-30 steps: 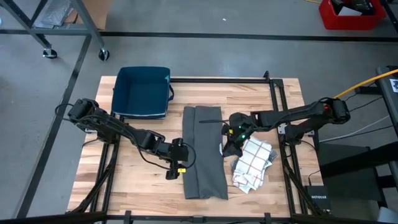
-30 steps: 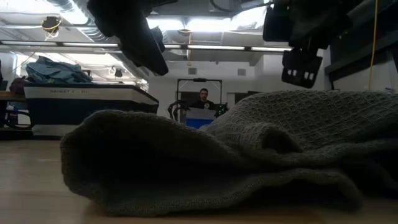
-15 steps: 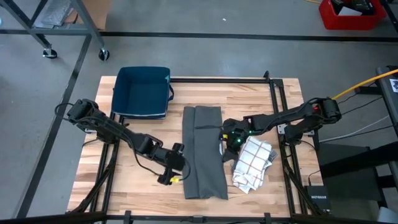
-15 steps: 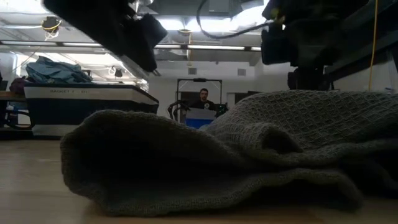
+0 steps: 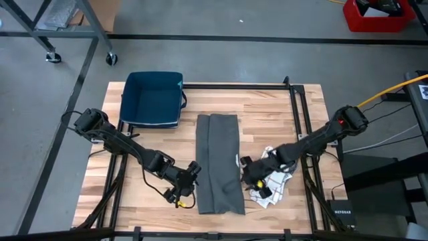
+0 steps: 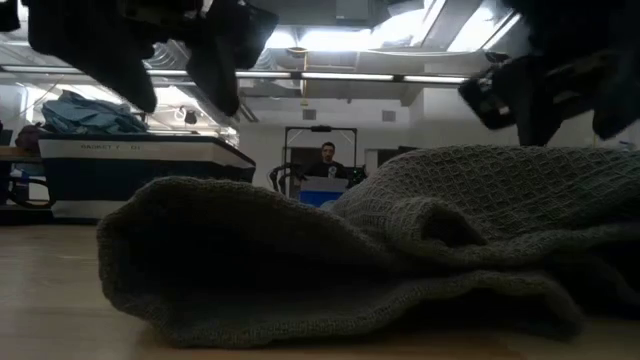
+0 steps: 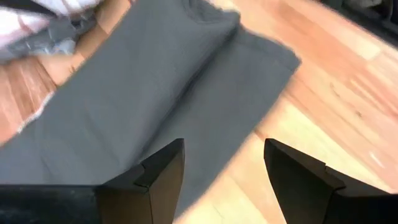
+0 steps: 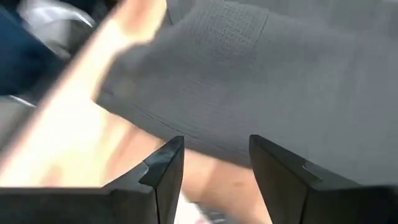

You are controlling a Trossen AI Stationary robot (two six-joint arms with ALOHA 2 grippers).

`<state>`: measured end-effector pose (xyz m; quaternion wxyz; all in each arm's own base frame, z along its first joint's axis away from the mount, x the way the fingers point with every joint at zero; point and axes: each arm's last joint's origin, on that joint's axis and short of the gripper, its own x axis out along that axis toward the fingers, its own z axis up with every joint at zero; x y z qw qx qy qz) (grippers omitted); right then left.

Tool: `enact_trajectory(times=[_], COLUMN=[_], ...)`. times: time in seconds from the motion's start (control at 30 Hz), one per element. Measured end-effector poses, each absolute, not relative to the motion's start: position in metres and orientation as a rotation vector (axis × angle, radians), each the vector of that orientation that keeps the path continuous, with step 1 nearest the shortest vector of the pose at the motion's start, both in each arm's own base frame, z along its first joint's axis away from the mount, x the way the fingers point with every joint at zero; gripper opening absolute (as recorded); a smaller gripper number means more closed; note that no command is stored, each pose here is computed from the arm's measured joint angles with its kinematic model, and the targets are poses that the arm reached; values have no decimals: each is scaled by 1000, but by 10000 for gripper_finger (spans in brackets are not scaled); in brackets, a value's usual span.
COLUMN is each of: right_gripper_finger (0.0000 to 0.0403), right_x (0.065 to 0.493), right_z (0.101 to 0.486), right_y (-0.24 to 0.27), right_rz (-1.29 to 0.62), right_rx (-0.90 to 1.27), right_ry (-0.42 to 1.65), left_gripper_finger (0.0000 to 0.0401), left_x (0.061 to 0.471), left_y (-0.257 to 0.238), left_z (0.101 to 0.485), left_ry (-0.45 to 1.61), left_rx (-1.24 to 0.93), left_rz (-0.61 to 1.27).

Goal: Fold towel
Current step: Fold the gray towel

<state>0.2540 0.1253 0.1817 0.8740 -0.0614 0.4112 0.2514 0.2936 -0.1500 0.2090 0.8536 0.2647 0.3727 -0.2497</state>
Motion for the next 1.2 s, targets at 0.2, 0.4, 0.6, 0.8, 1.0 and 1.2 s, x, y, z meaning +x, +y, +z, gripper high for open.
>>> enact_trajectory(times=[0.2, 0.4, 0.6, 0.8, 1.0, 1.2], right_gripper_finger=[186, 186, 186, 186, 186, 186], right_x=[245, 249, 269, 281, 286, 286], right_z=[167, 150, 133, 125, 130, 142], right_y=[150, 172, 191, 201, 207, 207], right_rz=[497, 505, 527, 533, 541, 564], right_rx=[-495, -661, -709, -736, -729, -766], right_ry=[825, 846, 900, 968, 969, 1098], left_gripper_finger=[212, 212, 212, 212, 212, 212], left_x=[298, 304, 309, 315, 316, 315], left_y=[-156, -169, -176, -182, -183, -184], left_z=[197, 178, 168, 151, 142, 142], left_ry=[789, 779, 765, 753, 780, 778], left_rx=[563, 627, 612, 613, 628, 638], left_rz=[-531, -516, -486, -491, -498, -505])
